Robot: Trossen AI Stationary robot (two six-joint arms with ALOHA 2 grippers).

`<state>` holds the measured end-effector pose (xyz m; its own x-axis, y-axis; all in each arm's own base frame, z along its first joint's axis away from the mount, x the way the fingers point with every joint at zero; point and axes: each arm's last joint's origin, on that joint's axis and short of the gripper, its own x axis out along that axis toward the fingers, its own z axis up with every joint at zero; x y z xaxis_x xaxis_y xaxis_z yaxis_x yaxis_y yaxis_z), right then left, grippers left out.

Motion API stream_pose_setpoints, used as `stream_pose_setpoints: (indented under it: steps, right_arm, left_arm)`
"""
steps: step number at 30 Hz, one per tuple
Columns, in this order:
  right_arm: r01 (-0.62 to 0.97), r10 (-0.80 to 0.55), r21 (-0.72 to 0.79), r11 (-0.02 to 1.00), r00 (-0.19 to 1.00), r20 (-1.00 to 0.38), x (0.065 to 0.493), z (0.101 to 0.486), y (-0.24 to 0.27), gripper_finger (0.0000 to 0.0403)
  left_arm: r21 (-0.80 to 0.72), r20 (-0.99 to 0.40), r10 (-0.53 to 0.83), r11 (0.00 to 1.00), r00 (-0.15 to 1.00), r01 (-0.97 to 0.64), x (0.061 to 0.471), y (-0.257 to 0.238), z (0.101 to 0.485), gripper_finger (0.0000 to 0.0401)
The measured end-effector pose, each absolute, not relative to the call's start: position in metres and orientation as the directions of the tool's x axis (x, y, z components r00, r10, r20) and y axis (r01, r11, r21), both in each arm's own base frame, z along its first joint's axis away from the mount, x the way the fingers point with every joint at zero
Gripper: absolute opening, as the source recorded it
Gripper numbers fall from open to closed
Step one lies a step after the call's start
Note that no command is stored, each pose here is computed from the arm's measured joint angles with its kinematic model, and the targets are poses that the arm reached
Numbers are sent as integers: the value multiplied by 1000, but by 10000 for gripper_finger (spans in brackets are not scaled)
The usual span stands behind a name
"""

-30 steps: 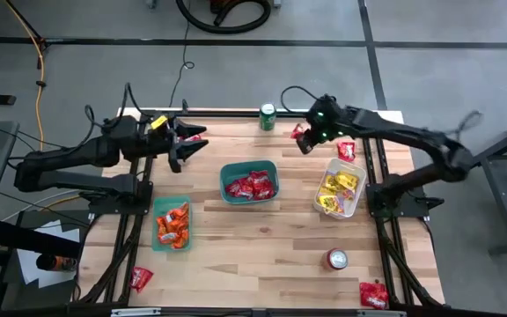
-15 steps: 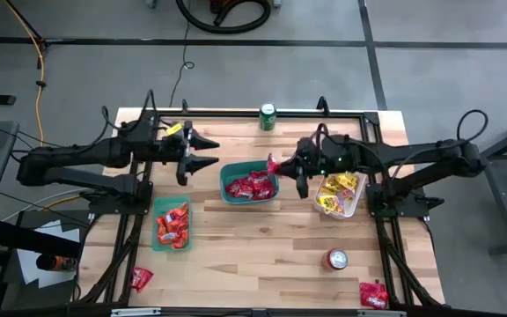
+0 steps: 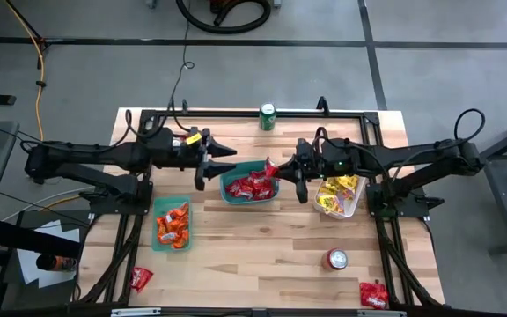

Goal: Sort candy
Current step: Put the red candy into the green bin

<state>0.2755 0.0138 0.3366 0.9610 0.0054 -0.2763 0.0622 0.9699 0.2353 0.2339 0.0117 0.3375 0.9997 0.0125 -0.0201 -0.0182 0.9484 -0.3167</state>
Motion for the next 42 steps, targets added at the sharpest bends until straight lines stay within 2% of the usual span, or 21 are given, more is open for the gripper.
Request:
stream_pose_setpoints:
  steps: [3, 8, 13, 17, 20, 24, 28, 31, 34, 36, 39, 42]
  right_arm:
    - [64, 0, 228, 972, 963, -270, 276, 337, 12, 6]
    - [95, -55, 240, 966, 984, -168, 289, 340, 0, 6]
    - [178, -108, 223, 958, 950, -294, 313, 307, -14, 7]
    - [241, -116, 293, 925, 915, -386, 334, 275, -18, 18]
    - [290, -100, 375, 881, 886, -452, 346, 250, -18, 48]
    - [326, -93, 365, 872, 842, -531, 355, 224, -18, 117]
    - [310, -90, 327, 893, 834, -544, 357, 219, -18, 193]
    - [290, -90, 299, 909, 838, -539, 356, 222, -18, 235]
    - [271, -70, 310, 911, 844, -531, 355, 226, -17, 254]
    - [222, -7, 338, 915, 844, -536, 354, 226, -16, 256]
    - [188, 72, 355, 916, 792, -606, 348, 221, -13, 256]
    - [245, 9, 259, 934, 710, -704, 340, 211, -10, 256]
  left_arm:
    - [-335, -19, 42, 941, 999, -46, 234, 13, 337, 217]
    - [-357, 10, 86, 931, 996, -77, 232, 14, 341, 217]
    - [-358, 45, 94, 931, 995, -72, 232, 14, 345, 217]
    - [-359, 42, 97, 930, 994, -75, 232, 14, 344, 217]
    - [-359, 41, 98, 930, 994, -77, 232, 14, 344, 217]
    - [-359, 40, 98, 930, 994, -78, 232, 14, 344, 217]
    - [-359, 38, 99, 930, 994, -78, 232, 14, 344, 217]
    - [-359, 35, 99, 930, 994, -80, 232, 14, 344, 217]
    - [-359, 29, 106, 929, 994, -89, 233, 15, 343, 217]
    - [-360, 29, 106, 929, 994, -89, 233, 15, 343, 217]
    - [-360, 25, 106, 929, 994, -90, 234, 15, 342, 217]
    - [-359, 22, 106, 929, 994, -91, 234, 15, 342, 217]
